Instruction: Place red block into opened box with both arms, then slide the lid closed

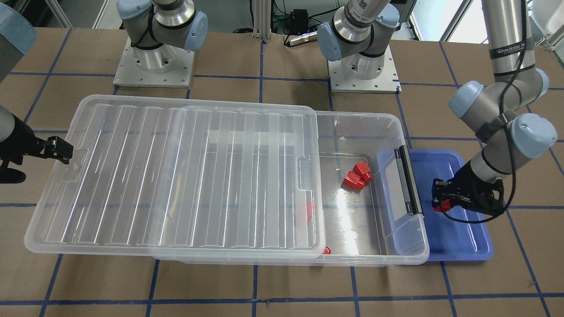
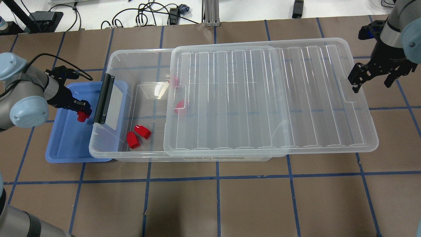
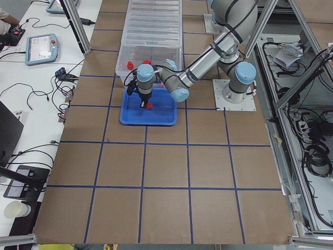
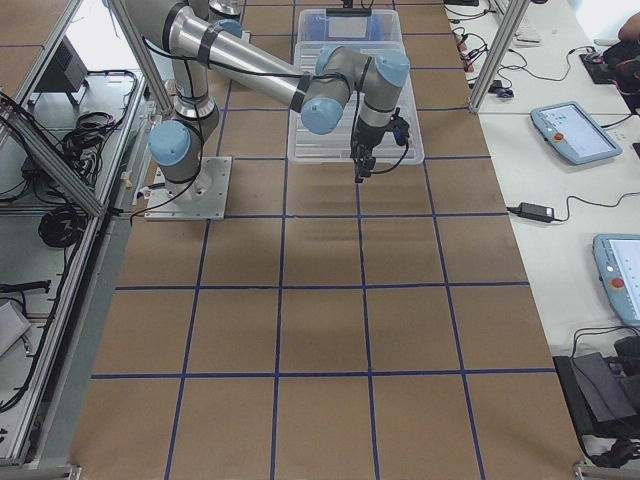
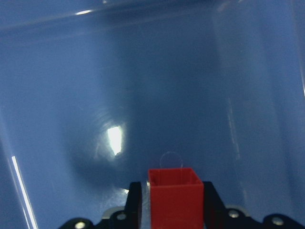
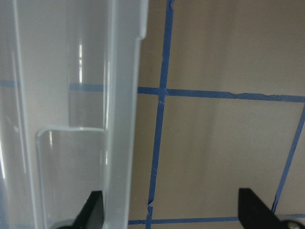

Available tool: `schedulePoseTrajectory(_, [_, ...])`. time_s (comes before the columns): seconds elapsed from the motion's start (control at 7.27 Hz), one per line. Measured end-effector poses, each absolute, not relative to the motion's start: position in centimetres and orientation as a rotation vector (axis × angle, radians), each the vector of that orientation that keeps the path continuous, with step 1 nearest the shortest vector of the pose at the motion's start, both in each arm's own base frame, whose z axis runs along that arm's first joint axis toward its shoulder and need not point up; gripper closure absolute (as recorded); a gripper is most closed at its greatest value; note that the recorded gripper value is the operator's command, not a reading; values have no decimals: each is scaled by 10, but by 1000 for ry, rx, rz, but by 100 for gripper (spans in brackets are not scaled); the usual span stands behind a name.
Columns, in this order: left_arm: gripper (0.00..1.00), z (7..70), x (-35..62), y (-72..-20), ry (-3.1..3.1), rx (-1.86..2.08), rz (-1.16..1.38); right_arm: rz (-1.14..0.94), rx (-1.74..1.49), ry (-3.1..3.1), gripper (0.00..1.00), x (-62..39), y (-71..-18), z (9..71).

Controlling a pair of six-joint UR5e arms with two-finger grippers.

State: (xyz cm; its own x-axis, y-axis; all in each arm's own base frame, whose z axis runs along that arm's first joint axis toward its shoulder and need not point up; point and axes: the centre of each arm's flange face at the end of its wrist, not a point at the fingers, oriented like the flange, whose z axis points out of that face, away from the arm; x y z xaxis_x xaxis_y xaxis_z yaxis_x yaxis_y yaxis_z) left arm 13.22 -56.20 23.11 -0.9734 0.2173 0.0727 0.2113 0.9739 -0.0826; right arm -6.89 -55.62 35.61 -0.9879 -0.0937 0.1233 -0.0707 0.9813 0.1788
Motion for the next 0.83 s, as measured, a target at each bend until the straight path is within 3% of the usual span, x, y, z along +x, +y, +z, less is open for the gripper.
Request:
schedulePoseTrajectory(0.28, [96,316,125,-583,-3008,-343,35,-257,137,-2989,0,-70,-557,356])
schedulePoseTrajectory(0.55, [96,399,51,-595,-3004,-311,-26,-252,139,-2986,0,-70,-557,356])
schedulePoseTrajectory(0.83, [96,418,-46,-584,-3039,-228,-76,-248,134,-2985,0,-71,-557,358])
